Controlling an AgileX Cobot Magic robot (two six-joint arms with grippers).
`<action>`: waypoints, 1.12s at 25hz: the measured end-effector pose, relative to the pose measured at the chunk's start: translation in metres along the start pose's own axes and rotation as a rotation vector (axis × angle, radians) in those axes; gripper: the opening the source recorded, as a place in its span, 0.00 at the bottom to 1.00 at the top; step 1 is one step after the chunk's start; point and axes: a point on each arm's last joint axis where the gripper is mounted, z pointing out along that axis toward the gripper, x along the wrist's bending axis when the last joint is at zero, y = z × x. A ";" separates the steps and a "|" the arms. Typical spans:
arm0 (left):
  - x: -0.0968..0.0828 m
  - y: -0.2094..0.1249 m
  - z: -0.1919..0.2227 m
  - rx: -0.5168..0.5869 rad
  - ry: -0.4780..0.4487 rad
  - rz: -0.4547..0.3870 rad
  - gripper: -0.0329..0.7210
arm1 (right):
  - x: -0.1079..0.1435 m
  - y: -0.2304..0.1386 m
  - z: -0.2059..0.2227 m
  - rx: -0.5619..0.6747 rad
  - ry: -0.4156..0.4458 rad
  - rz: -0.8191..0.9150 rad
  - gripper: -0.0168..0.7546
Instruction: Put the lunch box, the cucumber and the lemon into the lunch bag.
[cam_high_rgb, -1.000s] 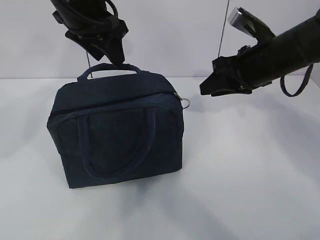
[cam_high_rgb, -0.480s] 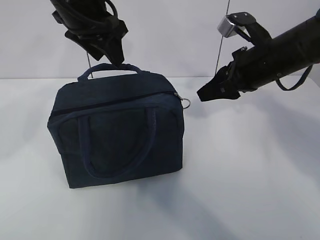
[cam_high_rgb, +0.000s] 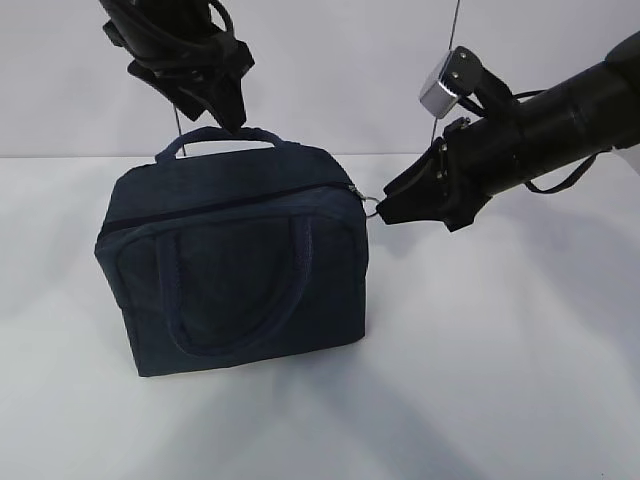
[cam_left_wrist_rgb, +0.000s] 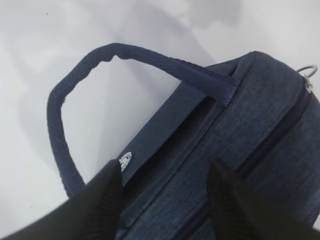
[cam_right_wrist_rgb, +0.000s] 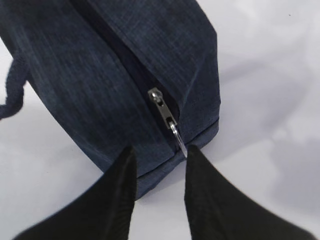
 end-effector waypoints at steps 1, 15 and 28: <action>0.000 0.000 0.000 0.000 0.002 0.001 0.56 | 0.000 -0.001 0.001 0.001 0.002 -0.023 0.33; 0.001 0.000 0.000 0.002 0.010 0.004 0.56 | -0.011 -0.011 0.015 -0.008 -0.031 -0.097 0.33; 0.001 0.000 0.000 0.004 0.010 0.004 0.55 | -0.015 -0.015 0.024 -0.054 -0.031 -0.132 0.33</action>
